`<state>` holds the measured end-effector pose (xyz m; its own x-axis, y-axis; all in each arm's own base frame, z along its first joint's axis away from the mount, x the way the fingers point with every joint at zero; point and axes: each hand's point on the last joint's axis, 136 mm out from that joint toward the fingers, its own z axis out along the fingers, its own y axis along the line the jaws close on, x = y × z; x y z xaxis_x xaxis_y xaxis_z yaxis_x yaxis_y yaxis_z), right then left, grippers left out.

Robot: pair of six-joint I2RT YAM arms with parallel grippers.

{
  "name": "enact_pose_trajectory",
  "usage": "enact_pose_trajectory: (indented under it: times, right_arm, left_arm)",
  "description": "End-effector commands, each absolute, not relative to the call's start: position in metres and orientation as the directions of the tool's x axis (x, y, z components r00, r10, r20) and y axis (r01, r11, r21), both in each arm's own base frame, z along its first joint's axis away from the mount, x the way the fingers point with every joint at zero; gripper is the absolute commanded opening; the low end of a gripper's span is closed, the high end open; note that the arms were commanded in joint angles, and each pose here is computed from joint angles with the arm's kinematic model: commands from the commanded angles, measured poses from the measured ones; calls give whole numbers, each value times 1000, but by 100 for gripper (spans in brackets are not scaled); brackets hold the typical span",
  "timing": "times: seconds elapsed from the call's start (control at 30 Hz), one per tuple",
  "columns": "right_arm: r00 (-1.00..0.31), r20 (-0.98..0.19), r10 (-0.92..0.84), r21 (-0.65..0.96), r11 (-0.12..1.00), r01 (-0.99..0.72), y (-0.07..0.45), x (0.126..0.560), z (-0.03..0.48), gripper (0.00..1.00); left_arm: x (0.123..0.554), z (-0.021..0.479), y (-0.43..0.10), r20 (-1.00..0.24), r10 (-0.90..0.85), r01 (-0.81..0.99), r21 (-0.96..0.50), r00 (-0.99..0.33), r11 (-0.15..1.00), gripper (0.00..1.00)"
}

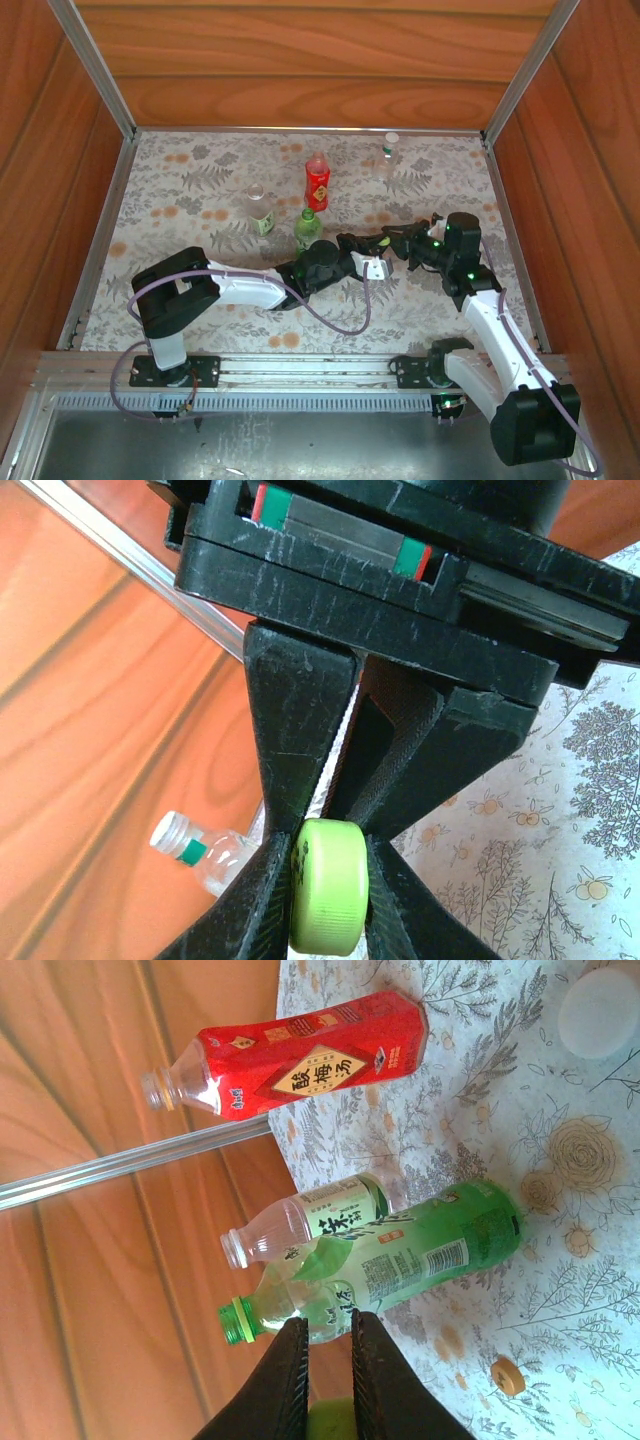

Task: Screw on the bottle caps

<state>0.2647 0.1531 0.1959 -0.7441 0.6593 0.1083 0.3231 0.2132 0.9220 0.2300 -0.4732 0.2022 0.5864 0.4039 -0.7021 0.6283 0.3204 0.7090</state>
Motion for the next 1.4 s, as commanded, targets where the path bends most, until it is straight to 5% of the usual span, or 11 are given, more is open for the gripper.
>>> enact_pose_trajectory:
  times: [0.0,0.33,0.67,1.07,1.37]
  right_arm:
    - [-807,96,582,941,211,264,165,254,213,7]
    - [-793,93,602,938,214,273,162,258,208,6]
    - [-790,28,612,927,280,250,157,267,191,8]
    - [-811,-75,580,887,410,211,155,286,150,10]
    - [-844,-125,521,875,458,153,163,306,109,8]
  left_arm:
    - [225,186,-477,-708,413,649,700,574,298,25]
    - [222,191,-474,-740,389,675,667,549,316,43]
    - [211,219,-464,-822,292,738,569,490,363,73]
    - [186,234,-434,-923,166,845,386,348,370,89]
    - [166,208,-401,-977,150,911,198,153,361,91]
